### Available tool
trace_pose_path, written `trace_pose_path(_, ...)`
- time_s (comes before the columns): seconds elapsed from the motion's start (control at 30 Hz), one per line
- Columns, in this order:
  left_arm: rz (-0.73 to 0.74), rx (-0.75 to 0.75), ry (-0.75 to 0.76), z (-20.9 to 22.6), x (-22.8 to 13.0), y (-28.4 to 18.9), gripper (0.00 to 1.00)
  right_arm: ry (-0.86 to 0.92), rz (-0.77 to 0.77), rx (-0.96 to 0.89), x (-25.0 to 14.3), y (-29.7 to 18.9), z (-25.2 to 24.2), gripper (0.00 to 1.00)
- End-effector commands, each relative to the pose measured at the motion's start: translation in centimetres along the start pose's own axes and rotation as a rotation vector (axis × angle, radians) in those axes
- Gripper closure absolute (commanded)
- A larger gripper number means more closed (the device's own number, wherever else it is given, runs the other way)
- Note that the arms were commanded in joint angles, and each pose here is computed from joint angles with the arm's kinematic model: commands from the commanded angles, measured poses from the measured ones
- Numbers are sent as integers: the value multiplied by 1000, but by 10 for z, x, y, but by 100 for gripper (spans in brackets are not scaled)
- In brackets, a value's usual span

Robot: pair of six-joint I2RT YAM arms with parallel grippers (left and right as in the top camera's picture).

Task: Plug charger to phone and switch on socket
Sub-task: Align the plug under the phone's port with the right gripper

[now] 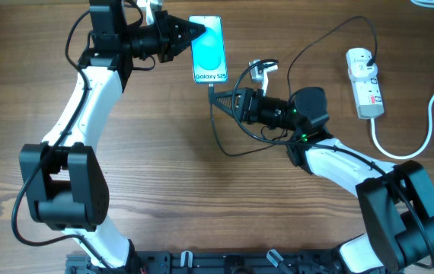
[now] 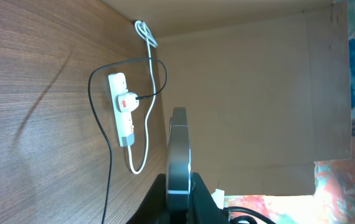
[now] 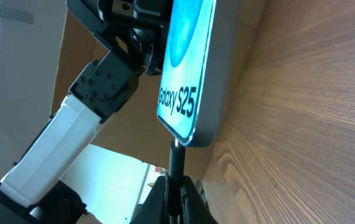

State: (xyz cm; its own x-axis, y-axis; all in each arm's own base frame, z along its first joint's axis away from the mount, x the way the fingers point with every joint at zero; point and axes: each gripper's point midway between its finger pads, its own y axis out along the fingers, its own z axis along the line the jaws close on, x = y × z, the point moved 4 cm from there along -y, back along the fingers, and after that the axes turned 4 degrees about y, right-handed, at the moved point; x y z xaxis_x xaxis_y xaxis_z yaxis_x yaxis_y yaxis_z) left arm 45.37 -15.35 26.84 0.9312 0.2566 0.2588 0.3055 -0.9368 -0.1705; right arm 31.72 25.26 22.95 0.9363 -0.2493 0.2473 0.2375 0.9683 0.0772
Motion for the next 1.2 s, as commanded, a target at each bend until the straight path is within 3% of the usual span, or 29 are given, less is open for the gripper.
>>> trace_pose_path(0.0,18,-24,44,-12,-3,2,96,-7,-18,13,3,2,1,96)
trace_pose_path(1.17,28,-31,57,-12,-4,2,96,57,10,1,-1,2,-5,96)
